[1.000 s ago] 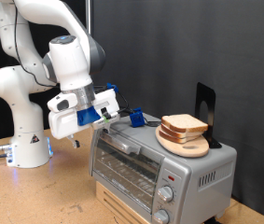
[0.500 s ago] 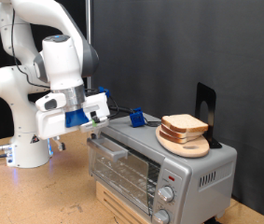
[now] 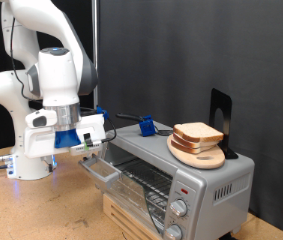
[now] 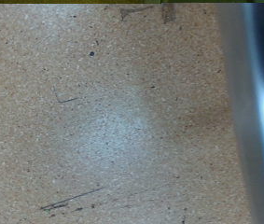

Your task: Make a piece of toast with the oven

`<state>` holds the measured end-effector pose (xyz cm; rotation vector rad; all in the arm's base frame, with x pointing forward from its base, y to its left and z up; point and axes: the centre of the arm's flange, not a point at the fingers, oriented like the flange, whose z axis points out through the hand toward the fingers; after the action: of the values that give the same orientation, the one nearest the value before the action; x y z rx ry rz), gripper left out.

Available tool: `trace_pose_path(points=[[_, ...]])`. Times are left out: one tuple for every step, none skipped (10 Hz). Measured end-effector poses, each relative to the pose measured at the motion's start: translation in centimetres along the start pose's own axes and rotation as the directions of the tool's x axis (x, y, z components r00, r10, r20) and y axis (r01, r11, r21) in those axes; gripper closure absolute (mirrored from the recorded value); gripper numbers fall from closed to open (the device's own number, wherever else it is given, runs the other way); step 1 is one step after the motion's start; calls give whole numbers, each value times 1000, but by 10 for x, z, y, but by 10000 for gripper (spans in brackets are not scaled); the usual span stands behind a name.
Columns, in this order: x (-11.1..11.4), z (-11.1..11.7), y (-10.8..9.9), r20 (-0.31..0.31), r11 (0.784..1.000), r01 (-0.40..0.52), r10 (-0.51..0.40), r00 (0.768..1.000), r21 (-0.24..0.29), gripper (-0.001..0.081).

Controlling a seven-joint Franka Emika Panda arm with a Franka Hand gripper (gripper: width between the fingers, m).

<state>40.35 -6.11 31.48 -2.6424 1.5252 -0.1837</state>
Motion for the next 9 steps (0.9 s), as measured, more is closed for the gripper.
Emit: trace_pose_path(points=[[3,2,3,-3,1000,-1,1,1000,1,124],[6,4,5,-6,1000,-1,1,1000,1,124],[8,6,6,-8,1000,1,-1,1000,1,124],[11,8,8,-11,1000,9,-9,1000,1,124],[14,9,9,-10,999,42,-42,999,10,124],[16,12,10,-3,995,92,-92,996,32,124],[17,14,9,3,990,132,-132,991,52,124],[18,15,10,0,987,150,-150,989,58,124],[18,15,10,-7,986,159,-158,987,58,124]])
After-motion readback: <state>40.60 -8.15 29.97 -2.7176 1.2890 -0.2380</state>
